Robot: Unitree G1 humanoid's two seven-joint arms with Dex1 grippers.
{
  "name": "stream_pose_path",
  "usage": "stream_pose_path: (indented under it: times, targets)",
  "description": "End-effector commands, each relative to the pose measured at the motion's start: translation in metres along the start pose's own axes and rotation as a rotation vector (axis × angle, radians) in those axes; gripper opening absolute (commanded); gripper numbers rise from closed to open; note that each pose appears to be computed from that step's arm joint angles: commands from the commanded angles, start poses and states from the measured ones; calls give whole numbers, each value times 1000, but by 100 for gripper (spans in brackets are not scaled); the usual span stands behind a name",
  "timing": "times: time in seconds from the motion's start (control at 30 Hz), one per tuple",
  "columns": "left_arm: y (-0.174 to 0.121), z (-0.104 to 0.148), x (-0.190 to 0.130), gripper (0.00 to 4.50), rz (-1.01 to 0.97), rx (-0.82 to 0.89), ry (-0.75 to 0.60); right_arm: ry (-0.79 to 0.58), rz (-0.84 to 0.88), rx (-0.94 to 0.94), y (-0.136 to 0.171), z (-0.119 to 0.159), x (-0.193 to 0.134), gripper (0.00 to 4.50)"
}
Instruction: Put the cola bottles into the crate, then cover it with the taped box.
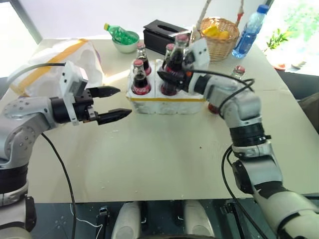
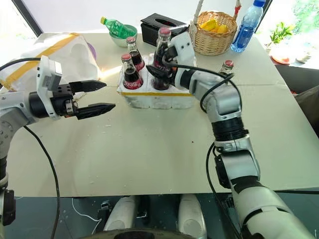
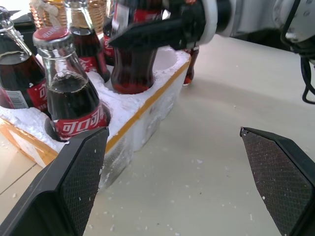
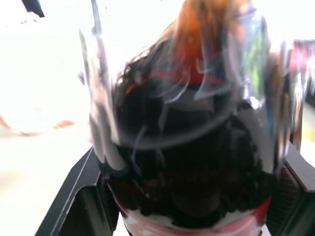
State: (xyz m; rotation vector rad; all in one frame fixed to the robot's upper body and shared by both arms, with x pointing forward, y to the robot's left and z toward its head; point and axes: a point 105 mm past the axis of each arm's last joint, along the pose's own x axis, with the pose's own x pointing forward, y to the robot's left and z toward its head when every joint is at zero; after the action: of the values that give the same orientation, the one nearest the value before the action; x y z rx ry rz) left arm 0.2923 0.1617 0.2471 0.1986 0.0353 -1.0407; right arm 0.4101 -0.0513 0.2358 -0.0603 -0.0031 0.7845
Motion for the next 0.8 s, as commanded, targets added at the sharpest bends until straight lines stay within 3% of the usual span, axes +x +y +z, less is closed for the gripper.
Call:
stream_pose_path:
  times: [0.03, 0.1, 0.17, 0.23, 0.4, 0.53, 0.7, 0.8]
  targets:
    - [-3, 15, -2, 450, 6, 55, -45, -33, 1, -38, 4, 2, 9, 285]
    - [-5, 15, -2, 450, 7, 57, -46, 24, -40, 4, -2, -20, 12, 285]
    - [-6, 14, -2, 450, 7, 58, -46, 57, -59, 43, -6, -33, 13, 391]
    - [-7, 14, -1, 450, 4, 55, -48, 52, -69, 37, -8, -32, 12, 440]
    - [-16, 19, 6, 450, -46, 48, -70, 15, -101, -11, -19, -10, -17, 440]
    - [-29, 22, 18, 450, -120, 52, -85, 37, -155, -49, -25, 2, -70, 440]
    - [-32, 25, 30, 450, -176, 60, -100, 143, -241, -50, -16, -15, -133, 440]
    - [-31, 27, 39, 450, -207, 65, -110, 163, -392, -26, -26, -28, -162, 440]
